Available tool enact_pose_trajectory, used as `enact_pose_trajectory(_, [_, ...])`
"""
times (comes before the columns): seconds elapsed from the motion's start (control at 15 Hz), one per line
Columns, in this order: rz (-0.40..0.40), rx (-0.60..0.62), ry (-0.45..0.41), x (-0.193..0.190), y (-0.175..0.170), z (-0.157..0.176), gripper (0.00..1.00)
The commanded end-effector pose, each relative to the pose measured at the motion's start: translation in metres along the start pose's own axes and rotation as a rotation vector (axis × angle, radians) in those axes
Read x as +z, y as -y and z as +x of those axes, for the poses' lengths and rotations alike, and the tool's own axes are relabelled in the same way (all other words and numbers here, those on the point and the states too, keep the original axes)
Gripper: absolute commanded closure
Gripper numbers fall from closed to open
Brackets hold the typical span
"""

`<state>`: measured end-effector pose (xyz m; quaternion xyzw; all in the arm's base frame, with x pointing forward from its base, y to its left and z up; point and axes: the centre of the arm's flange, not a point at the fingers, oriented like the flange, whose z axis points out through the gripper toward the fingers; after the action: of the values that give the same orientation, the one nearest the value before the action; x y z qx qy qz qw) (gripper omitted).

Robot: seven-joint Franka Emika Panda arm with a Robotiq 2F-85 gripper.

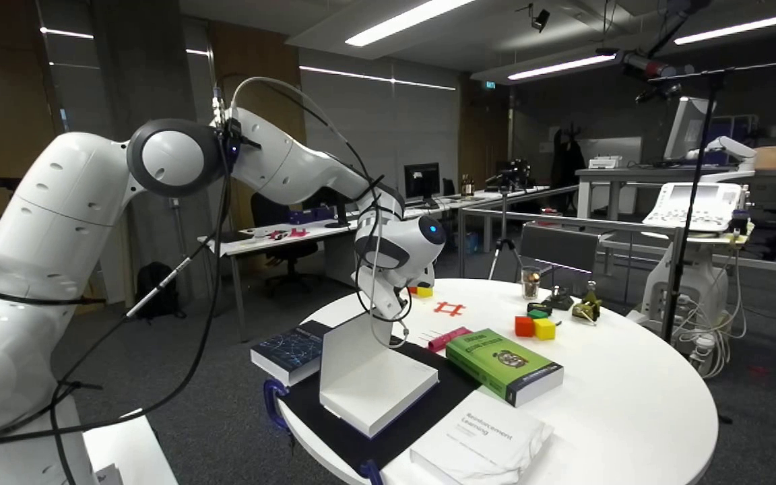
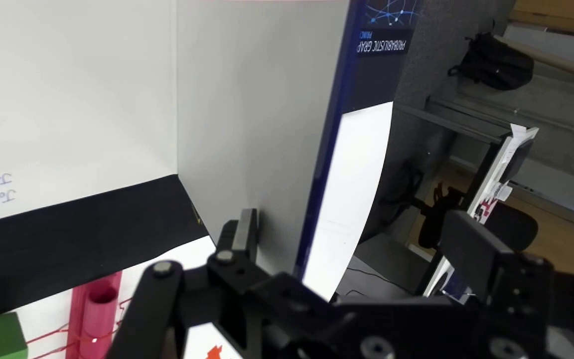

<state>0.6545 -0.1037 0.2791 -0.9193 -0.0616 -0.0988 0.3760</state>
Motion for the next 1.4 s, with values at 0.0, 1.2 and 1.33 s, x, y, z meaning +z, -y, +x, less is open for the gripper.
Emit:
enact_pose_trajectory(0.0, [0.025,0.001,-0.003,0.003,0.028,-0.015,0.0])
enact_pose_trajectory(1.2, [0.1,-0.038,0.125,0.067,0.081,-0.035,0.0])
enact_pose_trajectory(1.33, [0.105,-0.036,0.145,0.075,0.083,-0.04,0.0])
